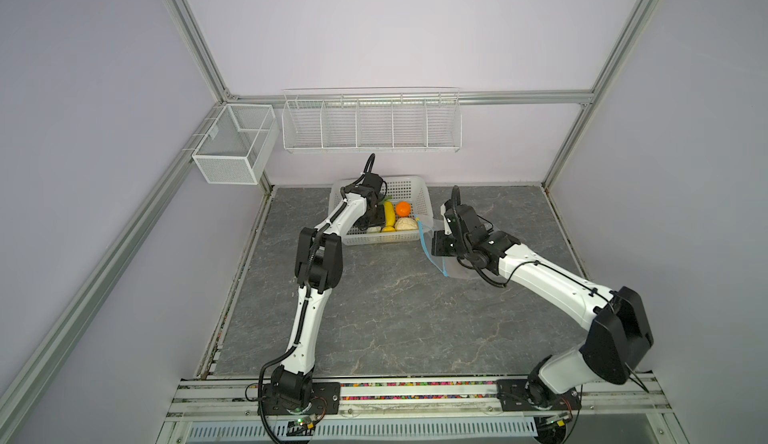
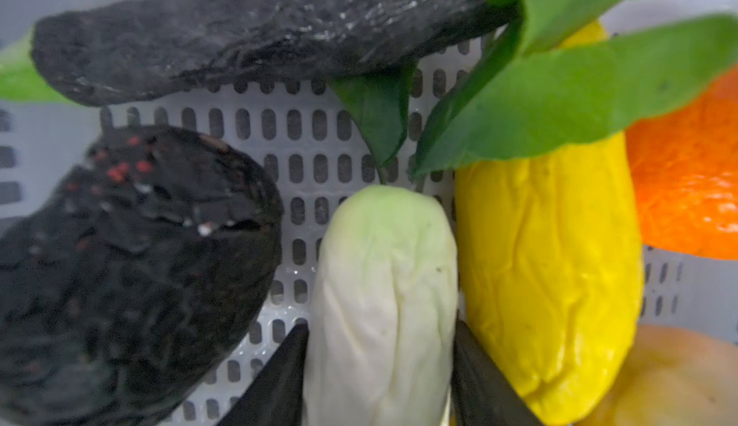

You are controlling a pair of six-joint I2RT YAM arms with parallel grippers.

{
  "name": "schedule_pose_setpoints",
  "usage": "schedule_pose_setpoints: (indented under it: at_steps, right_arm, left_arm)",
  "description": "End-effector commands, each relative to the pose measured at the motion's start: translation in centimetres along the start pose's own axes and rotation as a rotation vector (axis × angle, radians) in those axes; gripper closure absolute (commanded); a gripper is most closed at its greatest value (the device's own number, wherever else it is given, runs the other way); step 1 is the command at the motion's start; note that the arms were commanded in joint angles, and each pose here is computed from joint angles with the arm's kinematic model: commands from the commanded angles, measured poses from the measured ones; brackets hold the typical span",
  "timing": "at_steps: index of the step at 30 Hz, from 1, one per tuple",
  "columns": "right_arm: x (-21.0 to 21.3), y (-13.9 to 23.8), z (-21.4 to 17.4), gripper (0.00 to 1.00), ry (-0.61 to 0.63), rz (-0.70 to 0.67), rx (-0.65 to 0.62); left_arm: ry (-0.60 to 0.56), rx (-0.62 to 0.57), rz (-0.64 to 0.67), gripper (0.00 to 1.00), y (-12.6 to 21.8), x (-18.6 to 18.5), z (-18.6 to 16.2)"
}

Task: Place the food in the zip-top bag and seal the zipper
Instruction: 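Lower the left gripper onto the white radish in the basket and close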

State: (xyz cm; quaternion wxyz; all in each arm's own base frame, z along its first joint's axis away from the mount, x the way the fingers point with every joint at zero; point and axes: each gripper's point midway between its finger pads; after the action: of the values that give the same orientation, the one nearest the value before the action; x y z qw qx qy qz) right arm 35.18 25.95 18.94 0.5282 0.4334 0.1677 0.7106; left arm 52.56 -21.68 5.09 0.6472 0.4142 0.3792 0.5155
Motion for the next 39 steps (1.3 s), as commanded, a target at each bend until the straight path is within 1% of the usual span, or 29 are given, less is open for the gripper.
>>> schedule_pose_setpoints:
  at_steps: [1, 4, 10, 14, 19, 28, 31, 32, 35, 36, 39]
  right_arm:
    - [0.8, 0.6, 0.6, 0.94, 0.004, 0.022, -0.014]
    - [0.9, 0.7, 0.6, 0.94, 0.004, 0.026, -0.016]
    - [0.7, 0.6, 0.4, 0.94, -0.001, 0.024, -0.016]
    - [0.6, 0.6, 0.4, 0.94, 0.001, 0.021, -0.015]
    - [0.7, 0.2, 0.2, 0.94, -0.002, 0.023, -0.008]
    - [1.0, -0.3, 0.2, 0.94, -0.002, 0.030, 0.000]
    - [1.0, -0.3, 0.2, 0.94, -0.001, 0.030, 0.001]
    - [1.0, -0.3, 0.2, 0.94, 0.000, 0.030, 0.002]
    - [1.0, -0.1, 0.3, 0.94, 0.000, 0.029, -0.003]
    - [1.0, -0.1, 0.3, 0.94, 0.000, 0.029, -0.003]
    - [1.0, -0.1, 0.3, 0.94, 0.001, 0.030, -0.003]
  left_arm:
    - [-0.003, 0.001, 0.004, 0.49, 0.2, 0.4, 0.1]
    - [-0.006, 0.007, 0.001, 0.48, -0.1, 0.3, -0.1]
    - [-0.013, 0.015, -0.002, 0.38, -0.6, 0.3, -0.3]
    - [-0.019, 0.009, 0.001, 0.35, -0.5, 0.3, -0.1]
    - [-0.028, 0.007, 0.013, 0.28, -0.6, 0.5, -0.1]
    - [-0.053, 0.005, 0.028, 0.24, -0.6, 0.6, 0.0]
    - [-0.055, 0.011, 0.039, 0.25, -0.8, 0.8, -0.2]
    - [-0.054, 0.014, 0.039, 0.27, -1.0, 0.8, -0.3]
    - [-0.051, 0.021, 0.032, 0.38, -1.3, 0.7, -0.5]
    - [-0.052, 0.020, 0.028, 0.40, -1.3, 0.6, -0.6]
    - [-0.052, 0.011, 0.027, 0.41, -1.2, 0.6, -0.5]
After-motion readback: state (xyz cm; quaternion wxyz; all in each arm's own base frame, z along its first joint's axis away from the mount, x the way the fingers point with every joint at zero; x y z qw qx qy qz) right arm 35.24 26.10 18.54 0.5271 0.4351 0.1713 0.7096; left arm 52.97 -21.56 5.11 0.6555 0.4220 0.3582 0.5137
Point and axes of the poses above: each gripper's point midway between its finger pads, its own y axis back along the fingers, its own x axis along the line the jaws close on, z = x × y, and after that the axes turned 10 degrees about -y, right-handed
